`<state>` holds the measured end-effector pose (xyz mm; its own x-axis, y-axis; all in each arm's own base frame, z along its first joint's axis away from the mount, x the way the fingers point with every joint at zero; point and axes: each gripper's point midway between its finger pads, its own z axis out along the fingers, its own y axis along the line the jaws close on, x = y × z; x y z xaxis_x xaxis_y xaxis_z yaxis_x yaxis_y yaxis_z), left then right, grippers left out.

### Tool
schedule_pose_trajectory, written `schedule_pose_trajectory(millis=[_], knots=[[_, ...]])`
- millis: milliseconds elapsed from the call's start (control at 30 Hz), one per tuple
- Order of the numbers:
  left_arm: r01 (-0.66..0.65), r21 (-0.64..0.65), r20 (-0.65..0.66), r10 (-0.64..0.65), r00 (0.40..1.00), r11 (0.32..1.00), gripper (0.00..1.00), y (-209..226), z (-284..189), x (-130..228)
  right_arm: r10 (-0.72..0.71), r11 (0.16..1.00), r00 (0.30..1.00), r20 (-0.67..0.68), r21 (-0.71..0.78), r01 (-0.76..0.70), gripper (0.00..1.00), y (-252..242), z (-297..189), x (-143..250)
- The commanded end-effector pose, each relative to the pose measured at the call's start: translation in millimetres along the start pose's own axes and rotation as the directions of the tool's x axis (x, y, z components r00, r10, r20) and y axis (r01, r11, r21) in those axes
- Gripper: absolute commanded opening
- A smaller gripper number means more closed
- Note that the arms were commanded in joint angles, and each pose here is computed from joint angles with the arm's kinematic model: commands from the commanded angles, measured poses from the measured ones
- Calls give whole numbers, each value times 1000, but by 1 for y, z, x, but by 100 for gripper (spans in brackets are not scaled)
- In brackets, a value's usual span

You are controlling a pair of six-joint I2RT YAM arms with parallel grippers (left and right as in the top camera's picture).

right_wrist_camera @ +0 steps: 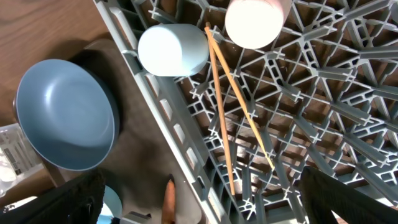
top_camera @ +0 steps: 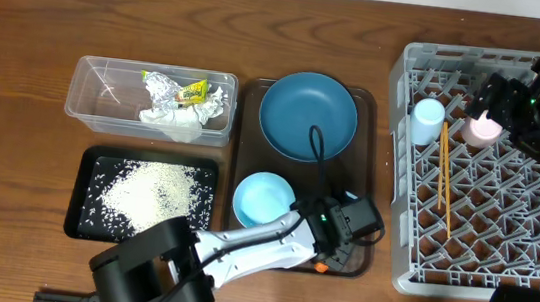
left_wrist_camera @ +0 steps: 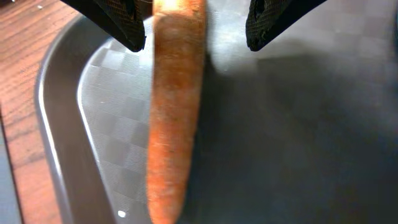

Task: Sort waste into correct bins and load items into the dishwasher rack
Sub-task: 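Reach the left gripper to the carrot and grasp it, then carry the carrot left and drop it onto the rice tray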

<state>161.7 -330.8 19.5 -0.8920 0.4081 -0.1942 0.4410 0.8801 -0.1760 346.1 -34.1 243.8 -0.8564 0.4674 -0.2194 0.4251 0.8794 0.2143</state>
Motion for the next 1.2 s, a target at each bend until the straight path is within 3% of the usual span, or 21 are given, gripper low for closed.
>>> schedule_pose_trajectory(millis=[0,100,367,533,733,867,1000,1167], knots=[[-24,-15,-11,24,1000,1000,55,-4,8,8,-10,1000,1000,17,-1,10,99,-1,-5,-2],[-49,-18,-19,49,999,999,54,-10,13,15,-9,1000,1000,17,-1,9,99,-1,-5,-2],[-72,-84,-28,70,997,994,36,-3,27,21,-10,1000,1000,17,-1,10,99,-1,-5,-2],[-60,-76,-13,59,998,995,15,-3,24,14,-10,1000,1000,17,-1,10,99,-1,-5,-2],[-6,-32,65,8,998,999,12,-4,-17,-16,-9,1000,1000,17,-1,9,99,-1,-5,-2],[85,6,153,-85,985,996,11,19,-65,-43,-9,1000,1000,17,-1,9,99,-1,-5,-2],[265,7,211,-260,942,964,6,75,-117,-54,-9,1000,1000,17,-1,9,99,-1,-5,-2],[554,-48,238,-529,815,831,6,170,-168,-32,-10,1000,1000,17,-1,10,99,-1,-5,-2]])
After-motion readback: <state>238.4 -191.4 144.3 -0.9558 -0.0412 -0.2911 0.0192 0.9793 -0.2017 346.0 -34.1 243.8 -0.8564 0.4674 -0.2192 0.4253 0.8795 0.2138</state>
